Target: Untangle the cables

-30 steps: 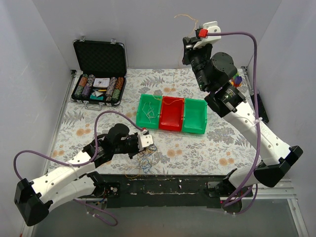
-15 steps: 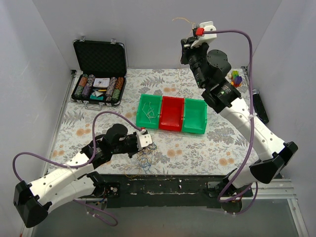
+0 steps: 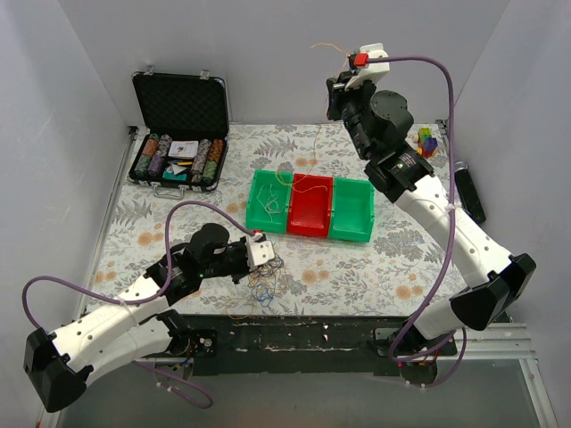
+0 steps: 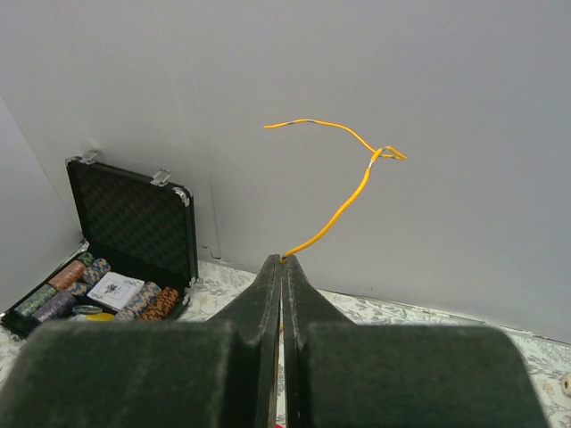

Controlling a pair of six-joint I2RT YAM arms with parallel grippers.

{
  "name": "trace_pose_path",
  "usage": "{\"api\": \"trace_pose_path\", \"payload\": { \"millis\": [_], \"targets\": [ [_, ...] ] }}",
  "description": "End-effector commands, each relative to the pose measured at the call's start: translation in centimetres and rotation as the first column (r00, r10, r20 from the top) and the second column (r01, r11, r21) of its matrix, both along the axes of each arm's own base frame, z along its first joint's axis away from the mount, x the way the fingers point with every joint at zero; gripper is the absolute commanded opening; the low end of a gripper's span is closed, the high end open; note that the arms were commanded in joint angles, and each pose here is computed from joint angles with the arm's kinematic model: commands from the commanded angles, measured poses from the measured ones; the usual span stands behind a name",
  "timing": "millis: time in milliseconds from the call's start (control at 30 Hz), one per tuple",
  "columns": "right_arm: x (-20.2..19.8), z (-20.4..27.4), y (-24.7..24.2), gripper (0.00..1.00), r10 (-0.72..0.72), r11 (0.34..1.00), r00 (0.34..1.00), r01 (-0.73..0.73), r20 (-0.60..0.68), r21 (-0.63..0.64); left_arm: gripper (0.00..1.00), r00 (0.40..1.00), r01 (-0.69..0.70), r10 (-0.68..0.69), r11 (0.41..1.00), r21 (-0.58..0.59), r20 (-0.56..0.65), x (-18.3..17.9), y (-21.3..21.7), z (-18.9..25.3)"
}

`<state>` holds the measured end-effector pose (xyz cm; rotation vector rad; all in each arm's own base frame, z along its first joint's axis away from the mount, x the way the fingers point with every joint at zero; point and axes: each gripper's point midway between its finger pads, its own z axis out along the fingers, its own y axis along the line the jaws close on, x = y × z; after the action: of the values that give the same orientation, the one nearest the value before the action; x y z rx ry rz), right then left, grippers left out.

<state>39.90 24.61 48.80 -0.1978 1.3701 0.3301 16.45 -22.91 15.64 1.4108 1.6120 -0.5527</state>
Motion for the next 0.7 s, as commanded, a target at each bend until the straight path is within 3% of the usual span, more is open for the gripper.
{"api": "trace_pose_path", "payload": {
  "millis": [0,667],
  "targets": [
    [0.2,0.2,0.2,0.01,0.011,0.999,1.0,-0.012,0.007,0.045,0.0,0.999,0.001,0.0,1.0,-0.029,0.042,0.2,-0.1,0.9],
    [1.5,-6.2,-0.6,0.01,-0.03,0.999,0.994,0.035,-0.108,0.035,0.0,0.999,-0.007,0.008,0.999,-0.035,0.041,0.3,0.2,0.8]
  ]
}}
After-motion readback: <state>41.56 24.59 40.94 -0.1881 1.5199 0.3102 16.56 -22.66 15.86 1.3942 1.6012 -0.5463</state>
